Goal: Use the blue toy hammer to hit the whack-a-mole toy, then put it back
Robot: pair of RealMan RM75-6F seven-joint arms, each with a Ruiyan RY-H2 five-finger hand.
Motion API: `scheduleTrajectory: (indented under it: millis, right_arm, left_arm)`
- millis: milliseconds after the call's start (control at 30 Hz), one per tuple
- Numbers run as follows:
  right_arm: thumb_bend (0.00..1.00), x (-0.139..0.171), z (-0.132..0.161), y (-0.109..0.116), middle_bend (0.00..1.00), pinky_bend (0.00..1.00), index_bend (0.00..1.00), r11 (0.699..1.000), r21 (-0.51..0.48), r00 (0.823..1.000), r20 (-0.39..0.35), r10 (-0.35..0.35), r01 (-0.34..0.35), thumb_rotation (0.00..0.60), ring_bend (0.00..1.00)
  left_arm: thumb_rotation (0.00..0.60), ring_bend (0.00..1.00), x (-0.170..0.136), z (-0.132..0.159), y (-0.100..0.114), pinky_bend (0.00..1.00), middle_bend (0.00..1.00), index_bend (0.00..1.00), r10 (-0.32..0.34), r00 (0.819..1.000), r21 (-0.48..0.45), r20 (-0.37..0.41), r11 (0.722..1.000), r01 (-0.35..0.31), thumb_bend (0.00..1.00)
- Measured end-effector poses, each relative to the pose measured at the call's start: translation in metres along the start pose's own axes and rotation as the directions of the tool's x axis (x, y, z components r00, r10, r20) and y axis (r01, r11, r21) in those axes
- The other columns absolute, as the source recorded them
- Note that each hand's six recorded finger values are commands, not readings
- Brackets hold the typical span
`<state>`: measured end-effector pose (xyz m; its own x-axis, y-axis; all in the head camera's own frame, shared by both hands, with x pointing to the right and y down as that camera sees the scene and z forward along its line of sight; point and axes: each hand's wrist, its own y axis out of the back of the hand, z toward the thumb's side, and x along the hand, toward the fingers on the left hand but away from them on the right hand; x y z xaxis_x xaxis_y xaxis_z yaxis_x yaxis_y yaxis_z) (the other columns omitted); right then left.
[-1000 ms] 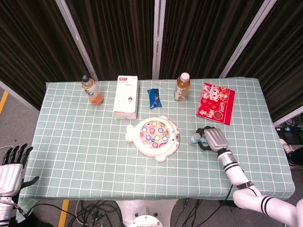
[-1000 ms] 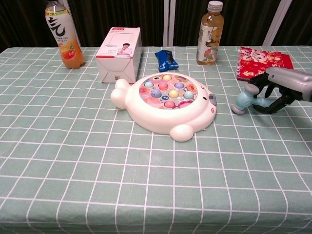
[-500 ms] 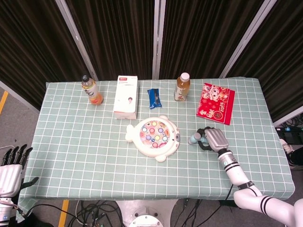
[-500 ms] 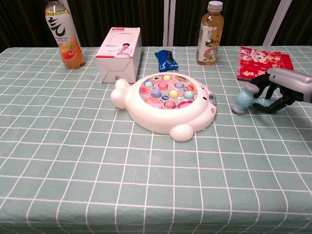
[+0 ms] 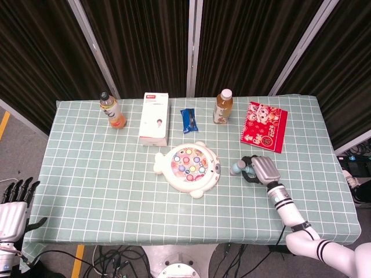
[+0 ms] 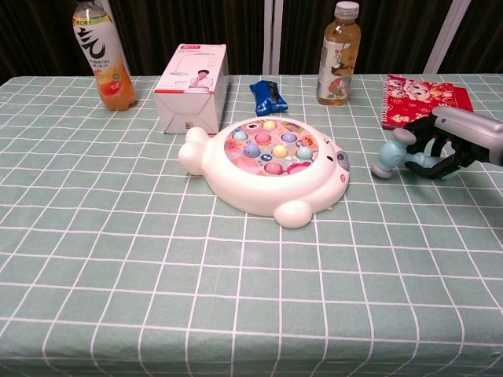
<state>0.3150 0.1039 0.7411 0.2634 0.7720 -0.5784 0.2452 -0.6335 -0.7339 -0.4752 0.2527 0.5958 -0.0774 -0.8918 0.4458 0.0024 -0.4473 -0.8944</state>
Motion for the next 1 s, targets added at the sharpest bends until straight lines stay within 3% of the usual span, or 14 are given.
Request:
scheduleTrajectory:
  millis: [300,567,800,1000]
  right_arm:
    - [0.51,0.002,0.015,0.029,0.63,0.58,0.71,0.998,0.061,0.996,-0.081,-0.029,0.034,0.6,0.48]
    - [0.53,-0.005,0.076,0.071,0.64,0.61,0.74,0.986,0.165,0.976,-0.216,0.002,0.035,0.6,0.5]
    - [0.53,-0.034,0.13,0.075,0.64,0.61,0.74,0.964,0.264,0.961,-0.261,0.089,-0.018,0.6,0.5]
    - [0.53,-0.049,0.155,0.06,0.64,0.61,0.74,0.941,0.331,0.954,-0.254,0.156,-0.066,0.6,0.5]
  left_arm:
    - [0.6,0.0,-0.001,0.0,0.001,0.0,0.04,0.11,0.001,1.0,0.003,0.001,1.0,-0.001,0.04]
    - [0.6,0.0,0.0,0.0,0.001,0.0,0.04,0.11,0.0,1.0,0.001,0.0,1.0,0.0,0.04]
    - [0.6,0.0,0.0,0.0,0.001,0.0,0.04,0.11,0.0,1.0,0.001,0.002,1.0,0.0,0.04]
    - [0.6,0.0,-0.001,-0.002,-0.001,0.0,0.04,0.11,-0.007,1.0,-0.006,-0.003,1.0,0.007,0.04]
